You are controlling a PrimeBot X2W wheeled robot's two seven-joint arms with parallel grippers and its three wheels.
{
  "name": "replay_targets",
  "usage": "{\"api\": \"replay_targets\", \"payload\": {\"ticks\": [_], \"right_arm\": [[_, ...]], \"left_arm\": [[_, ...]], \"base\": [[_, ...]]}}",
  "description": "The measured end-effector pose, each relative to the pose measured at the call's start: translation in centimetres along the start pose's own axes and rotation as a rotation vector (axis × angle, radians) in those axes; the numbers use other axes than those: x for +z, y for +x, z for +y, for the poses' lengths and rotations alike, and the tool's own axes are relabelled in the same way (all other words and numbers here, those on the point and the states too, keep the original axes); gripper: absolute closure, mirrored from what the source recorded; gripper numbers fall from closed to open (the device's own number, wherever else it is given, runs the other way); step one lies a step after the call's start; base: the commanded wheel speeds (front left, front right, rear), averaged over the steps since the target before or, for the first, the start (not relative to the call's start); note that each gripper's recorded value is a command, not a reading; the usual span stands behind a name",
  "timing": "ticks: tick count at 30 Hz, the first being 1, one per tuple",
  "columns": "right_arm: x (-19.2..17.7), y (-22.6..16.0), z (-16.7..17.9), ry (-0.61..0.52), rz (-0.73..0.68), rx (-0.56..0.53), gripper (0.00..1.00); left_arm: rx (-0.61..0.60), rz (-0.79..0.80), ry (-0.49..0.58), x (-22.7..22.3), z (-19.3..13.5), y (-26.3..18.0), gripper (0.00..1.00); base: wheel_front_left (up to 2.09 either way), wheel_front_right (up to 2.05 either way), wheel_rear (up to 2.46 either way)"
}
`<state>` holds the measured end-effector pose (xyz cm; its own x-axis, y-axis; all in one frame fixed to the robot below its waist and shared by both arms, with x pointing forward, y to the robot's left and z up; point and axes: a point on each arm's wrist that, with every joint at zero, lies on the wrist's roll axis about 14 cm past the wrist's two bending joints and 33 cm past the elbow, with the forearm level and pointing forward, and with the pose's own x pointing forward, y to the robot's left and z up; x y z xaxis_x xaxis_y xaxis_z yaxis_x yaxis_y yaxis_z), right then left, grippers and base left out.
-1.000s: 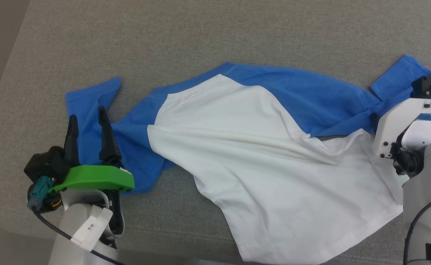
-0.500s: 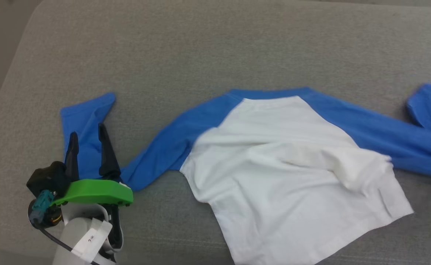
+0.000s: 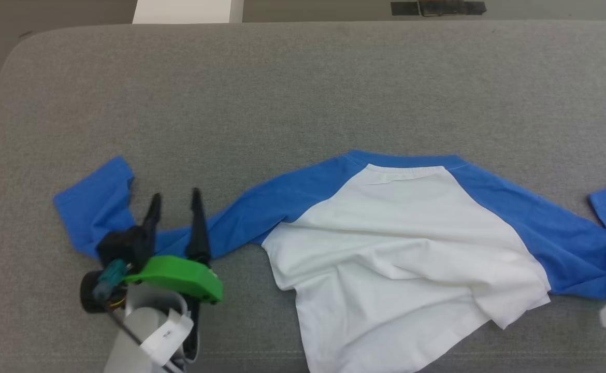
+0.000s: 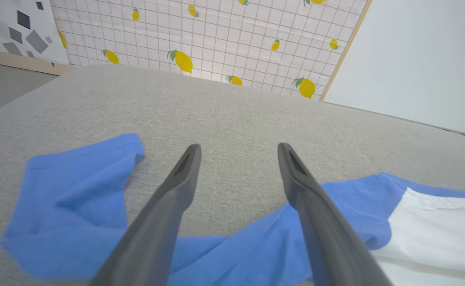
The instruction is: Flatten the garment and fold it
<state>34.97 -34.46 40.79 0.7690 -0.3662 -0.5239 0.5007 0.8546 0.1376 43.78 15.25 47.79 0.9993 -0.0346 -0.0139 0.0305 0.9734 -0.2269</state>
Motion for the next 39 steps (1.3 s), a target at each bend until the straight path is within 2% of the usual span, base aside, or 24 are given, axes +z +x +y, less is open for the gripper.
{"api": "replay_targets", "payload": {"ticks": [6, 11, 17, 30, 31, 32, 33, 39], "right_arm": [[1.0, -2.0, 4.5, -0.063, -0.141, 0.16, 0.0], [1.7, -3.4, 6.4, -0.091, -0.202, 0.228, 0.0], [2.1, -4.0, 7.6, -0.112, -0.22, 0.263, 0.0], [1.4, -3.4, 8.5, -0.134, -0.195, 0.278, 0.0], [1.4, -3.4, 8.5, -0.135, -0.194, 0.279, 0.0], [1.3, -3.4, 8.6, -0.138, -0.189, 0.28, 0.0], [1.3, -3.4, 8.7, -0.14, -0.186, 0.282, 0.0], [3.9, -2.3, 10.5, -0.222, -0.24, 0.296, 0.0]], "left_arm": [[-0.164, 0.151, 0.066, -1.6, -4.9, 1.8, 0.0], [-0.25, 0.29, 0.158, -3.2, -7.5, 3.5, 0.0], [-0.283, 0.515, 0.303, -6.9, -7.7, 4.7, 0.0], [-0.324, 0.894, 0.469, -11.9, -7.6, 5.0, 0.0], [-0.326, 0.915, 0.479, -12.0, -7.6, 5.0, 0.51], [-0.328, 0.937, 0.488, -12.1, -7.6, 4.9, 0.78], [-0.332, 0.952, 0.492, -12.1, -7.6, 4.9, 1.0], [-0.346, 0.938, 0.462, -11.9, -8.0, 4.9, 1.0]], "base": [[0.0, 0.0, 0.0], [0.0, 0.0, 0.0], [0.0, 0.0, 0.0], [0.0, 0.0, 0.0], [0.0, 0.0, 0.0], [0.0, 0.0, 0.0], [0.0, 0.0, 0.0], [0.0, 0.0, 0.0]]}}
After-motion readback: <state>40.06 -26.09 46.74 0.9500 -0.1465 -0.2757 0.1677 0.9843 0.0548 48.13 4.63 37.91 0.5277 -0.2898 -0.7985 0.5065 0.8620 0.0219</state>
